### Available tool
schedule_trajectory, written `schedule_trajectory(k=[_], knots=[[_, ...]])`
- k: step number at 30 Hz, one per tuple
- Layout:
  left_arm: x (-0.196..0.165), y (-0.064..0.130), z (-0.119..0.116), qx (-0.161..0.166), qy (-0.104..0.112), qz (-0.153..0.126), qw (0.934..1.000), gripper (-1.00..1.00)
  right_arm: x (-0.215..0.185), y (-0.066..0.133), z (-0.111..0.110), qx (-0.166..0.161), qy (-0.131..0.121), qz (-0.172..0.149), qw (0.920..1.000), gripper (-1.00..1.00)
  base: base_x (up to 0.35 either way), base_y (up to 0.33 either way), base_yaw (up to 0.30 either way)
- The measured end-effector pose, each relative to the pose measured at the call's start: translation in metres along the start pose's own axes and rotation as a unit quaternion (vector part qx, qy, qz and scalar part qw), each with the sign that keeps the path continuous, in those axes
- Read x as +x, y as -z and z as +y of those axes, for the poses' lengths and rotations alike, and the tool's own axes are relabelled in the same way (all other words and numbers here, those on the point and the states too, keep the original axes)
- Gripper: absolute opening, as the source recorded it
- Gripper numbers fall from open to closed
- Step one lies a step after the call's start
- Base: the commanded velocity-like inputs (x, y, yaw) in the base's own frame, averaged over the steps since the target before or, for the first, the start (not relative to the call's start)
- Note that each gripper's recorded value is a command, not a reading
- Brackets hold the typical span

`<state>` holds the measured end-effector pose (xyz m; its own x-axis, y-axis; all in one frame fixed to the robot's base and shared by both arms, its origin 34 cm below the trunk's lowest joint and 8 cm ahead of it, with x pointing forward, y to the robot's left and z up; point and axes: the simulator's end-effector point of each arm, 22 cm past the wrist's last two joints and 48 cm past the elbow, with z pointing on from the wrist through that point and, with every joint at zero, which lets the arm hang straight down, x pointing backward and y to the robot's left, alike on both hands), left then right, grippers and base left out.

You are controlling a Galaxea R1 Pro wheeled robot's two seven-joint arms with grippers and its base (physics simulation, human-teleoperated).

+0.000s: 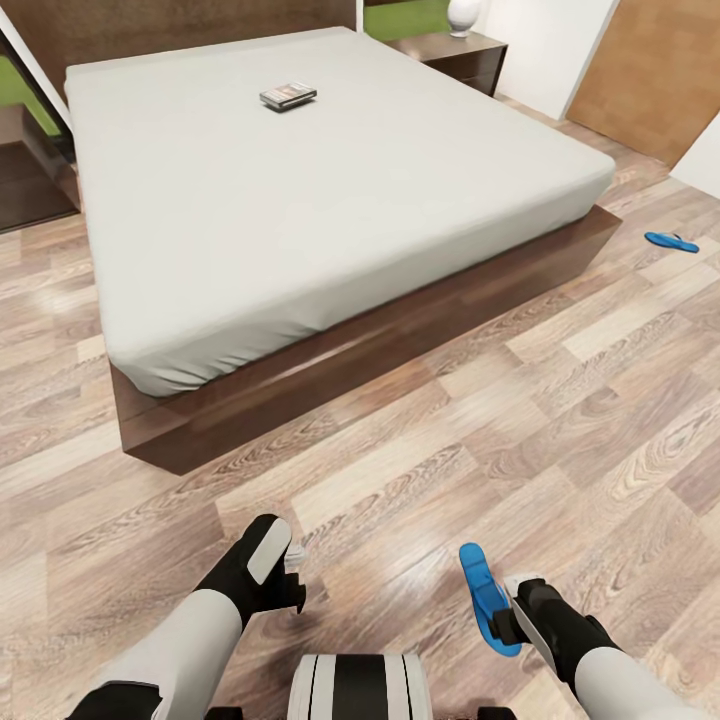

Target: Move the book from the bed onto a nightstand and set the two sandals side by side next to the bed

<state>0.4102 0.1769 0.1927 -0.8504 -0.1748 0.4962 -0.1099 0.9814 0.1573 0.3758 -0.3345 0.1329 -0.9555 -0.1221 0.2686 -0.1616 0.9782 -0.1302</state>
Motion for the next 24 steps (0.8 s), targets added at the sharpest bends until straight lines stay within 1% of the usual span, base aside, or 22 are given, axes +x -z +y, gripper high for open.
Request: schedule_trajectory(k=[14, 18, 20, 24], knots=[[0.002, -0.009, 0.001, -0.002, 0.000, 0.008, 1.0000, 1.00, 0.004, -0.007, 0.002, -0.003, 0.000, 0.008, 1.0000, 1.00, 0.000, 0.000, 0.000], [-0.004, -0.007, 0.000, 0.000, 0.002, 0.001, 1.0000, 1.00, 0.002, -0.008, 0.002, -0.002, -0.001, 0.008, 1.0000, 1.00, 0.000, 0.000, 0.000], [-0.008, -0.005, 0.000, 0.001, 0.003, -0.004, 1.0000, 1.00, -0.006, -0.007, 0.000, -0.002, -0.004, 0.005, 1.0000, 1.00, 0.000, 0.000, 0.000], [-0.009, -0.006, -0.001, 0.001, 0.004, -0.005, 1.0000, 1.00, -0.018, -0.005, -0.004, -0.002, -0.008, 0.001, 1.0000, 1.00, 0.000, 0.000, 0.000]])
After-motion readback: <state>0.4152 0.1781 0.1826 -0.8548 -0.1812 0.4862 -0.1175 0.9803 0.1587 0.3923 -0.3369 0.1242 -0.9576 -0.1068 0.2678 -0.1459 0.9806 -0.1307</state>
